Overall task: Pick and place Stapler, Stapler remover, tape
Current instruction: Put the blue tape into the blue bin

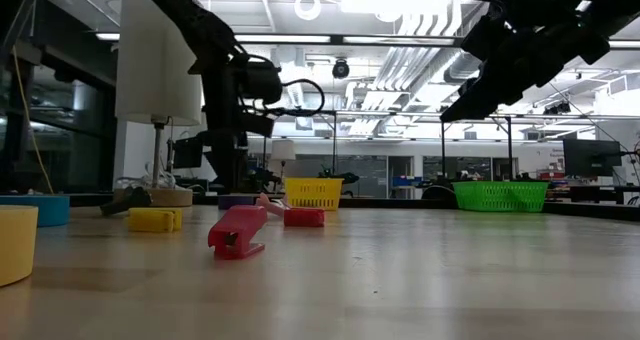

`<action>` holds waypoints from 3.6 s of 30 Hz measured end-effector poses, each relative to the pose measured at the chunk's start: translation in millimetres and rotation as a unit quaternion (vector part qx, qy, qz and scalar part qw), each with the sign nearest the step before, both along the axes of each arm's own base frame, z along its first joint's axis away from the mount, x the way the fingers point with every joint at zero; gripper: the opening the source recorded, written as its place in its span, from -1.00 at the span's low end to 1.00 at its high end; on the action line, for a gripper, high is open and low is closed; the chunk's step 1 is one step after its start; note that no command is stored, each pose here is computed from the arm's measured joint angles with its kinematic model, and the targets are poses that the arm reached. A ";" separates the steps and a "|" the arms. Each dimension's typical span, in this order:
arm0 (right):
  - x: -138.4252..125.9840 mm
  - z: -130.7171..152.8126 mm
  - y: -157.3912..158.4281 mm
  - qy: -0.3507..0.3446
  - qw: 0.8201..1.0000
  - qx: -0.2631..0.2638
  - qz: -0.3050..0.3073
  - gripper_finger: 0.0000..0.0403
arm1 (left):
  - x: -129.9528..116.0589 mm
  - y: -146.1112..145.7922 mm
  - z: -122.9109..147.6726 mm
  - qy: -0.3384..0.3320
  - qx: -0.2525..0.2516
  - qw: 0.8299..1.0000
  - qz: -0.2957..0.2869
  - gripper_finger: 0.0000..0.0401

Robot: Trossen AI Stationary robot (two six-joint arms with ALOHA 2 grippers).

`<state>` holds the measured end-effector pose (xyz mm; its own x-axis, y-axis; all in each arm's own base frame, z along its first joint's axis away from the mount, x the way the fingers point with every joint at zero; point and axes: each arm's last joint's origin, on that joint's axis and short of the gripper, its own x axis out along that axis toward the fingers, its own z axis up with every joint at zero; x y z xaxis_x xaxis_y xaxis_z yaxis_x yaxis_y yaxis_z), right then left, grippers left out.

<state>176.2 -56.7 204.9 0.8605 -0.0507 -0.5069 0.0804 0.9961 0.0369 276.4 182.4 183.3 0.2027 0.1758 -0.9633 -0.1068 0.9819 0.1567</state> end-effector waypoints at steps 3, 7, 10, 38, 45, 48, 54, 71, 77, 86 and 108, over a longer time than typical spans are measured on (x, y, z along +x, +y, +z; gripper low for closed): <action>0.8 -0.1 2.3 0.001 1.000 -0.003 0.002 -0.24 | -5.8 7.5 -1.7 0.002 0.000 1.000 0.002 -0.13; 1.6 -0.2 4.7 0.003 1.000 -0.007 0.004 -0.24 | -12.9 18.1 -1.5 -0.011 -0.013 1.000 0.006 -0.13; 2.0 -0.2 5.7 0.004 1.000 -0.011 0.002 -0.24 | -14.8 20.8 -1.5 -0.017 -0.019 1.000 -0.006 -0.13; 2.3 0.2 5.6 0.001 1.000 -0.008 0.000 -0.24 | -1.4 22.1 -34.2 0.018 -0.021 0.999 -0.015 -0.46; 2.3 0.3 5.6 0.001 1.000 -0.008 0.000 -0.24 | 0.3 14.8 -35.0 0.017 -0.051 0.998 -0.027 -0.83; 2.3 0.4 5.6 0.001 1.000 -0.008 0.000 -0.24 | 2.5 8.1 -32.8 0.027 -0.074 0.996 -0.035 -0.83; 3.5 2.0 5.5 -0.010 1.000 -0.002 -0.001 -0.24 | 20.7 -21.5 -20.3 0.040 -0.127 0.988 -0.079 -0.83; 34.5 -12.3 -5.2 -0.038 0.998 -0.042 -0.005 -0.24 | 80.8 -77.1 82.2 -0.172 -0.095 0.946 -0.259 -0.83; 54.7 -16.0 -0.7 -0.084 0.992 -0.093 -0.010 -0.24 | 72.4 -86.3 101.4 -0.298 -0.128 0.891 -0.318 -0.83; 78.9 -8.4 17.0 -0.209 0.966 -0.153 -0.017 -0.24 | 75.9 -89.3 92.4 -0.425 -0.141 0.823 -0.350 -0.83; 84.6 -2.6 30.8 -0.265 0.947 -0.177 -0.049 -0.24 | 79.5 -88.4 91.8 -0.469 -0.130 0.803 -0.342 -0.83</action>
